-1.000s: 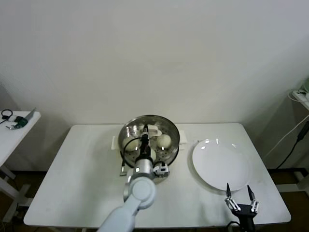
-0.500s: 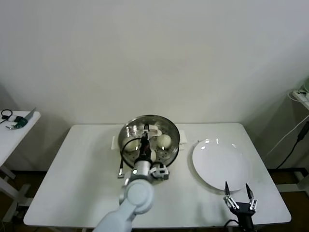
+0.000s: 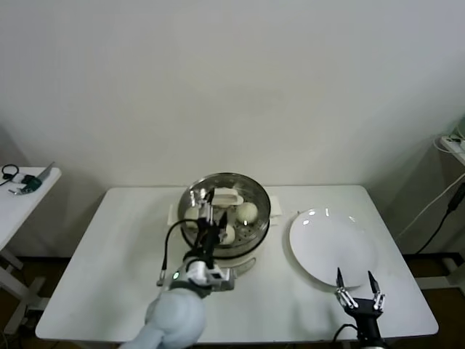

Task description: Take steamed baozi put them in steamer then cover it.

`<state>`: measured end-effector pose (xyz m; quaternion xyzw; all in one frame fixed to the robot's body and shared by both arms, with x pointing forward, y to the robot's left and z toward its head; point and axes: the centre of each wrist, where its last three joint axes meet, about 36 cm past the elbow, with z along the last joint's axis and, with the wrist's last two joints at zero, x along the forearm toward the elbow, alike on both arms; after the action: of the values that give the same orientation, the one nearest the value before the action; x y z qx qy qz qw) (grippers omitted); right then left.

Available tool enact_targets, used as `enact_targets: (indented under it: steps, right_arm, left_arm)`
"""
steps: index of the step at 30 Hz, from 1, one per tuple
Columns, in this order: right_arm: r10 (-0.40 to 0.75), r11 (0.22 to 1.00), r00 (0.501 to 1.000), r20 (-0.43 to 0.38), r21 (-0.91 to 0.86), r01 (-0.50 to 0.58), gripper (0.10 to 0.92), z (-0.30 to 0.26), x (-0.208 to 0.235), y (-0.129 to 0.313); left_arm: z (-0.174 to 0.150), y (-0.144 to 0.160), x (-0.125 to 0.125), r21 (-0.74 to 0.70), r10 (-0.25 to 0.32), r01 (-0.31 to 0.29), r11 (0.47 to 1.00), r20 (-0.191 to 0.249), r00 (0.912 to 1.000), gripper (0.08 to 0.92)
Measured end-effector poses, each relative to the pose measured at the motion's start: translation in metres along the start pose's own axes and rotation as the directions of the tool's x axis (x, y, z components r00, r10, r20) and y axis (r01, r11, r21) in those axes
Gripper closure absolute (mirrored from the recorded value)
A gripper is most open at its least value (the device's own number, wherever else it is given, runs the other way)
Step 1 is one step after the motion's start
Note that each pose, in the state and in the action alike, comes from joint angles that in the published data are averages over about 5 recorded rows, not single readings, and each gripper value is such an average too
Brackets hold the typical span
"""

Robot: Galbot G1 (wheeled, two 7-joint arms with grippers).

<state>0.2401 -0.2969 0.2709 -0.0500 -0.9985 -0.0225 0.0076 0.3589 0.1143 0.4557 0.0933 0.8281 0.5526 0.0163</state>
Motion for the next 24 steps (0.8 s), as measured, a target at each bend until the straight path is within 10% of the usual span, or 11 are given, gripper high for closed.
enact_targets:
  steps: [8, 24]
  right_arm:
    - [-0.006, 1.000, 1.000, -0.003, 0.028, 0.006, 0.200, -0.009, -0.007, 0.003]
    - [-0.019, 0.998, 1.000, -0.018, 0.057, 0.020, 0.200, -0.011, -0.013, 0.001]
  left_arm:
    - [0.081, 0.023, 0.016, 0.400, 0.011, 0.015, 0.916, -0.063, 0.9980, 0.177]
    - [0.233, -0.017, 0.060, 0.828, -0.008, 0.192, 0.527, -0.221, 0.9752, 0.177]
